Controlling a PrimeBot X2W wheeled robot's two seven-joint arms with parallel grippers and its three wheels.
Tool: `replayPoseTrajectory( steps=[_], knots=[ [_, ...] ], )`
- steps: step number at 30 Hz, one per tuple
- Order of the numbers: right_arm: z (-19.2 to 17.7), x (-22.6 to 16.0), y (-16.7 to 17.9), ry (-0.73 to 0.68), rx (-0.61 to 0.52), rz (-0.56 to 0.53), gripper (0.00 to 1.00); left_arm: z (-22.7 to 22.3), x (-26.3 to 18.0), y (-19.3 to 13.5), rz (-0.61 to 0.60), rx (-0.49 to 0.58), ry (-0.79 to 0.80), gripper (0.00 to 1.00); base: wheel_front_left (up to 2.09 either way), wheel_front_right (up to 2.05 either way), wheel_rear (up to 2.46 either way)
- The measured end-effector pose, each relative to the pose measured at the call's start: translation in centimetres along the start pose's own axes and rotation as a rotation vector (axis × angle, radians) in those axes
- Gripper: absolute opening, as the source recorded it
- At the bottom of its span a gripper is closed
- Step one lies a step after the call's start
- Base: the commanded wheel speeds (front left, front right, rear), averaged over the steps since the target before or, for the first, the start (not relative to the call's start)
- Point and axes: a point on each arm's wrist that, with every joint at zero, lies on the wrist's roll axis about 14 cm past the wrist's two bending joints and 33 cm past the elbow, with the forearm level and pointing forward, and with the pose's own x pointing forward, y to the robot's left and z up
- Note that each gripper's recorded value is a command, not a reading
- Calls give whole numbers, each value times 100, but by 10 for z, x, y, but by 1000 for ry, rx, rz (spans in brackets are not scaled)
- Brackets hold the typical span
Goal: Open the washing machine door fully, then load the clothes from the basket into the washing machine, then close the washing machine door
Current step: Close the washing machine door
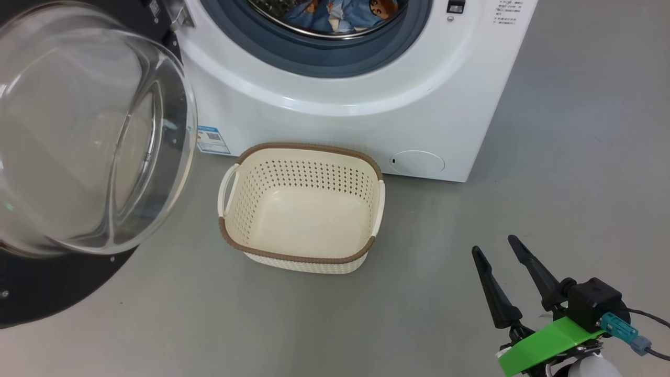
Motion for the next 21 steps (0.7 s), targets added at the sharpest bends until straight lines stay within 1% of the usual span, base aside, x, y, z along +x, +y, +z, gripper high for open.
replayPoseTrajectory(
  steps=[4, 8, 9, 12, 18, 21],
  knots=[
    [-2, 0, 0, 4, 7, -1, 100, -6, -3, 4, 21, -10, 42, 0, 0, 0, 0],
    [-3, 0, 0, 8, 17, -3, 100, -10, -6, 1, 15, -6, 78, 0, 0, 0, 0],
    [-3, 0, 0, 9, 19, -3, 100, -14, -7, -1, 0, -3, 101, 0, 0, 0, 0],
    [-4, 2, 2, 9, 31, 1, 100, -27, -14, -9, -46, -39, 177, 0, 0, 0, 0],
    [-4, 3, 7, 8, 39, 11, 100, -41, -21, -15, -66, -22, 253, 0, 0, 0, 0],
    [-4, 4, 10, 8, 43, 19, 100, -47, -25, -18, -80, -46, 284, 0, 0, 0, 0]
  ],
)
